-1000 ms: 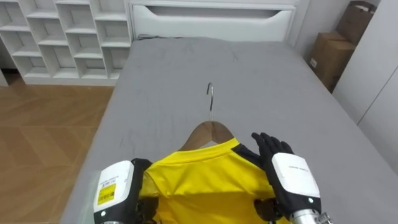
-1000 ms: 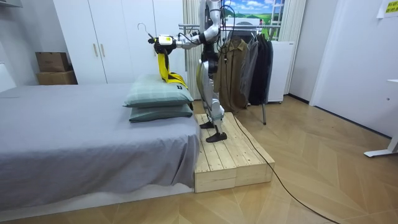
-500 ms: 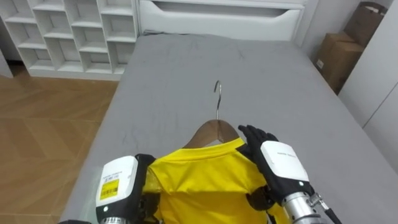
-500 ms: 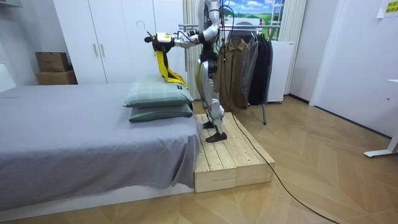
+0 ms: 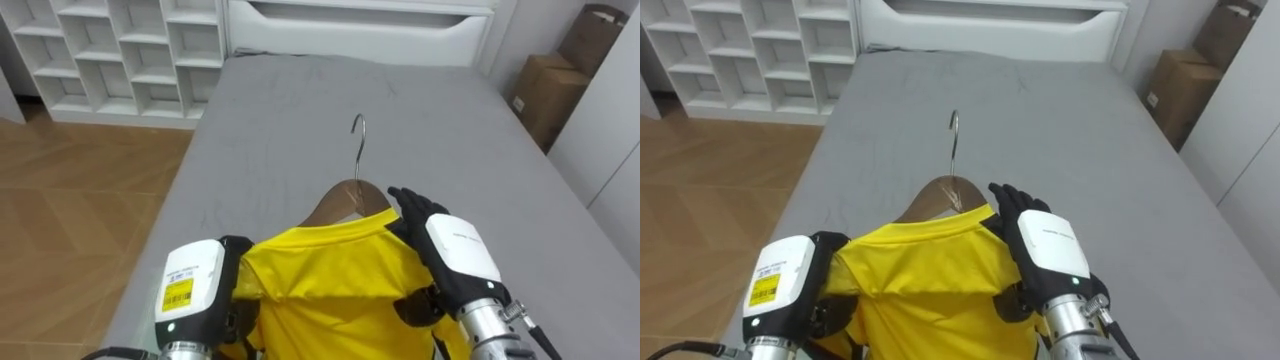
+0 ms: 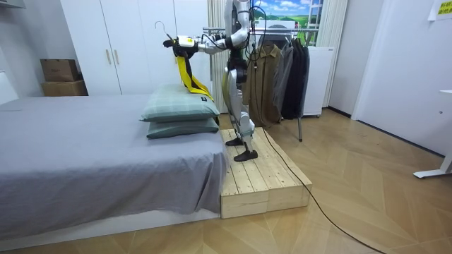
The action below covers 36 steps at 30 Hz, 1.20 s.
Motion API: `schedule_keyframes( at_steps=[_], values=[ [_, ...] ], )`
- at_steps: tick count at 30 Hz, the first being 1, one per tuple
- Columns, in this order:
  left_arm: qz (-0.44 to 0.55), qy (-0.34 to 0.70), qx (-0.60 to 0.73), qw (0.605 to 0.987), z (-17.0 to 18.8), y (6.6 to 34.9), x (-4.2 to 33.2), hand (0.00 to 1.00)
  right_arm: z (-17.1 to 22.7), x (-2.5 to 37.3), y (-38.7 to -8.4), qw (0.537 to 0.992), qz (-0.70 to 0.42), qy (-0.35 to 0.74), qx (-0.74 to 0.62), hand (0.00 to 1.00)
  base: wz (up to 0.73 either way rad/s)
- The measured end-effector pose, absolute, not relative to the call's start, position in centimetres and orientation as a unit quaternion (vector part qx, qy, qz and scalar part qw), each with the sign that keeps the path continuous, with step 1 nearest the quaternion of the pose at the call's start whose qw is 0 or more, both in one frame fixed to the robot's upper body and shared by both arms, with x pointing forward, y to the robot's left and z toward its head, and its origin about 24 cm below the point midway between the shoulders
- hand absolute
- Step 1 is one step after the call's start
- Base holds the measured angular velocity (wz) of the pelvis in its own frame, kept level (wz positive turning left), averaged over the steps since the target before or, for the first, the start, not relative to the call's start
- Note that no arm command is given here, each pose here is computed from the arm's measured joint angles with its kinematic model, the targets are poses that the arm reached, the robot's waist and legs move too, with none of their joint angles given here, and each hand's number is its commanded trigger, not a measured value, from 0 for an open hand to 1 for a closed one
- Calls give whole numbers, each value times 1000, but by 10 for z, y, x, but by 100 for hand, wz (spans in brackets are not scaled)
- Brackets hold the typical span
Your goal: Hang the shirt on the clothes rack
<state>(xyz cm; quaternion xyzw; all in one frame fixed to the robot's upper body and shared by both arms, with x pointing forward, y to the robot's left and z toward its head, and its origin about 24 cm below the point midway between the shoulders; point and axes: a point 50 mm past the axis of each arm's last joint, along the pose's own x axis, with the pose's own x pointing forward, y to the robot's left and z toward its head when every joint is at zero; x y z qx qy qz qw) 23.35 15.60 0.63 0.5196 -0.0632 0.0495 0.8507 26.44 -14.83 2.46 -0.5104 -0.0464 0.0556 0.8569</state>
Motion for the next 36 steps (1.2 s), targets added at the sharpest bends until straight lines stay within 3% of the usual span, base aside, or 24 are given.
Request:
schedule_keyframes(
  at_steps=[1,2,3,36],
  values=[
    [48,-63,520,851,6,156,233,100,24,264,-149,857,56,-45,-511,17,0],
    [47,-62,521,850,5,156,233,100,22,264,-149,857,57,-41,-511,45,0],
    [47,-62,521,850,5,156,233,100,21,264,-149,857,57,-39,-511,100,0],
    [50,-55,546,834,4,163,232,100,7,257,-166,856,33,18,-516,100,0]
  ],
)
